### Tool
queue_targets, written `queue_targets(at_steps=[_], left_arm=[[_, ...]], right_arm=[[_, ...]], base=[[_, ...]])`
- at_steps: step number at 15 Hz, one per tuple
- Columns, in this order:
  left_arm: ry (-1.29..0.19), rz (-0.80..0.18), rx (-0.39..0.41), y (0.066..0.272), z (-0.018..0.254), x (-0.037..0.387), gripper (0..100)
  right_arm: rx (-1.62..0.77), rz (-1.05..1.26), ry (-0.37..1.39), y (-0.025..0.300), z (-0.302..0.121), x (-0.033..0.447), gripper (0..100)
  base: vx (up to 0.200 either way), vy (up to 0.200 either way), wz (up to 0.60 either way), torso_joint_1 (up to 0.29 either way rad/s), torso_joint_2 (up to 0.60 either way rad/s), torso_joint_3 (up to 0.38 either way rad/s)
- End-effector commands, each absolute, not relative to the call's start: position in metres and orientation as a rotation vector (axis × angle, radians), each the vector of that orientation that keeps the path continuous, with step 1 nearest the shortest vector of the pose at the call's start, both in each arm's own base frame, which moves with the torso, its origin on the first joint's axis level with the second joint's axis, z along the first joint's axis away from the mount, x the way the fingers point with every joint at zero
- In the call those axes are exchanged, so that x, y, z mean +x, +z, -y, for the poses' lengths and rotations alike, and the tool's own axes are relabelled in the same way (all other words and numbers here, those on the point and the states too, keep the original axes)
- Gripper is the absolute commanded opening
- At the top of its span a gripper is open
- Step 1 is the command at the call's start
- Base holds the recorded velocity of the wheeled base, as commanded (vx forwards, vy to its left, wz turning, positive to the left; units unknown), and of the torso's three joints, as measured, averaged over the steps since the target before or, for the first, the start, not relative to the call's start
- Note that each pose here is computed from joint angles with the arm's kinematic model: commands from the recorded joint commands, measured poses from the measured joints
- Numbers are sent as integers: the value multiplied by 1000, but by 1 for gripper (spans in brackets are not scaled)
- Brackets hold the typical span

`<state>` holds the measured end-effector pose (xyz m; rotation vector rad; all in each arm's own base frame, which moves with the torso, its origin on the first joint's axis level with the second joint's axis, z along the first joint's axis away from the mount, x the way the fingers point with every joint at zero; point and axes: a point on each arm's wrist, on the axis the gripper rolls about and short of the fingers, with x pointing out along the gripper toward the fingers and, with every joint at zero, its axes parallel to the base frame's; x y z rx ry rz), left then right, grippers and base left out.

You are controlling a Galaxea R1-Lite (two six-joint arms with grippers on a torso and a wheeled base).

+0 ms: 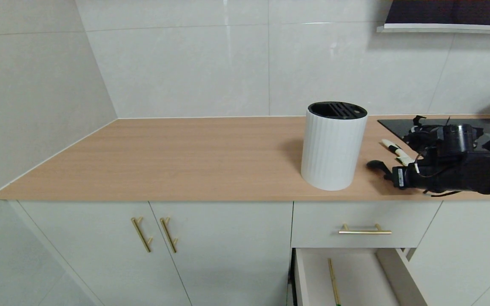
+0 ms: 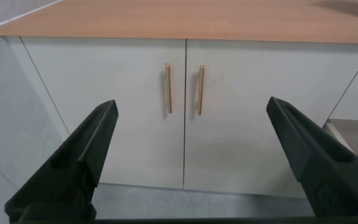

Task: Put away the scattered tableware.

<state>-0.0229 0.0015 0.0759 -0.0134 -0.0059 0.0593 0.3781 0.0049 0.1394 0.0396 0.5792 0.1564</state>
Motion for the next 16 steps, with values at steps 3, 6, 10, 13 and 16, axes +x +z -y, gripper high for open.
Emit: queue_targets(at_steps=[3,6,10,13,16], left_arm=[[60,5,-14,76,-1,-23,100],[60,5,-14,76,-1,-23,100],[60,5,-14,76,-1,-23,100],[61,5,-14,76,-1,-23,100],[60,5,-14,76,-1,-23,100]], right_arm=[[43,-563,114,175,-30,280,0],[14,-619,147,157,-32,219,0],[3,-660,149,144,-30,199,0],[-33,-709,161,133,-30,198,0],[-38,-752,162,124,-31,202,0]], base=[[0,0,0,0,0,0],[0,0,0,0,0,0],[0,0,0,0,0,0],[0,0,0,-98,219,128],[0,0,0,-189,453,263]])
